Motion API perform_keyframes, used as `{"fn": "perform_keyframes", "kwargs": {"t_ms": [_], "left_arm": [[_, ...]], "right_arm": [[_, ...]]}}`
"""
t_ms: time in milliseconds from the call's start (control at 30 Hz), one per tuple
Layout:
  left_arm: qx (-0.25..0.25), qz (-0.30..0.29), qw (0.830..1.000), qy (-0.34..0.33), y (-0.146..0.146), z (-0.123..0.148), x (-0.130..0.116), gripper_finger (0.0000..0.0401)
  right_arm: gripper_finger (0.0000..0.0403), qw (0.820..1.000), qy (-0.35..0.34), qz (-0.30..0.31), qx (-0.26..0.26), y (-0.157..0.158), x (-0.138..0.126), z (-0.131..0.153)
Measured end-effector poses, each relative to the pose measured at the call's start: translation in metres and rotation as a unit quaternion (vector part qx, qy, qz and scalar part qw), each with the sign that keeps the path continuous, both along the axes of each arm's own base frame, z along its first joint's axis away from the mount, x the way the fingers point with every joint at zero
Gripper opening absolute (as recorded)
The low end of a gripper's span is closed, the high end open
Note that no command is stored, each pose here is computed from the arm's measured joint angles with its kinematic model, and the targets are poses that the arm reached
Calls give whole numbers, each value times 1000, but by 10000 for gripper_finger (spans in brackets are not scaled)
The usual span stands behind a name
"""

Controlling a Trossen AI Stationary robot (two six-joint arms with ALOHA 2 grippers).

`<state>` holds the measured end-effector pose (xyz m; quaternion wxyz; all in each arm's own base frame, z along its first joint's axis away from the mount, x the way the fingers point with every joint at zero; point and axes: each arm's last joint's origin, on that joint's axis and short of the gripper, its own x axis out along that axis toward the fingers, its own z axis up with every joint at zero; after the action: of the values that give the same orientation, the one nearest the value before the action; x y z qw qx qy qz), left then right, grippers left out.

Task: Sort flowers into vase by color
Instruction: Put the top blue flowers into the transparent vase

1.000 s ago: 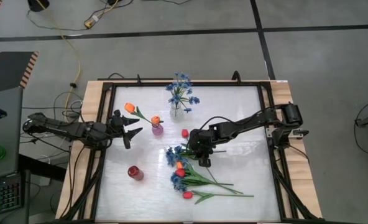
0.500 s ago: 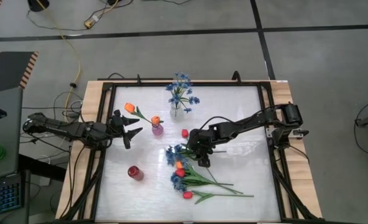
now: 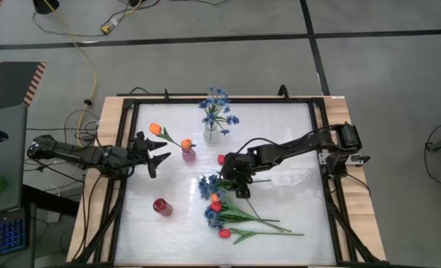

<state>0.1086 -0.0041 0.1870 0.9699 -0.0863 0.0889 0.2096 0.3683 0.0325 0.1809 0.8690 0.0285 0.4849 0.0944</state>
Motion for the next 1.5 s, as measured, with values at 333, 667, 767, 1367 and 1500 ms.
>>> {"fn": "perform_keyframes", "kwargs": {"t_ms": [333,667,767,1367,1500], "left_arm": [[0,0,1000,2,0,0,0,210],[-3,1,1000,8,0,-2,2,210],[-7,3,1000,9,0,-2,2,210],[-8,3,1000,12,0,-3,3,210],[-8,3,1000,14,0,-4,3,210]], "right_arm": [[255,999,28,-7,-46,-2,4,-23],[250,997,48,-8,-52,-2,8,-39],[231,998,47,-7,-50,-2,8,-39],[36,999,22,-23,-28,-1,10,-13],[36,999,5,-24,-26,-1,12,4]]}}
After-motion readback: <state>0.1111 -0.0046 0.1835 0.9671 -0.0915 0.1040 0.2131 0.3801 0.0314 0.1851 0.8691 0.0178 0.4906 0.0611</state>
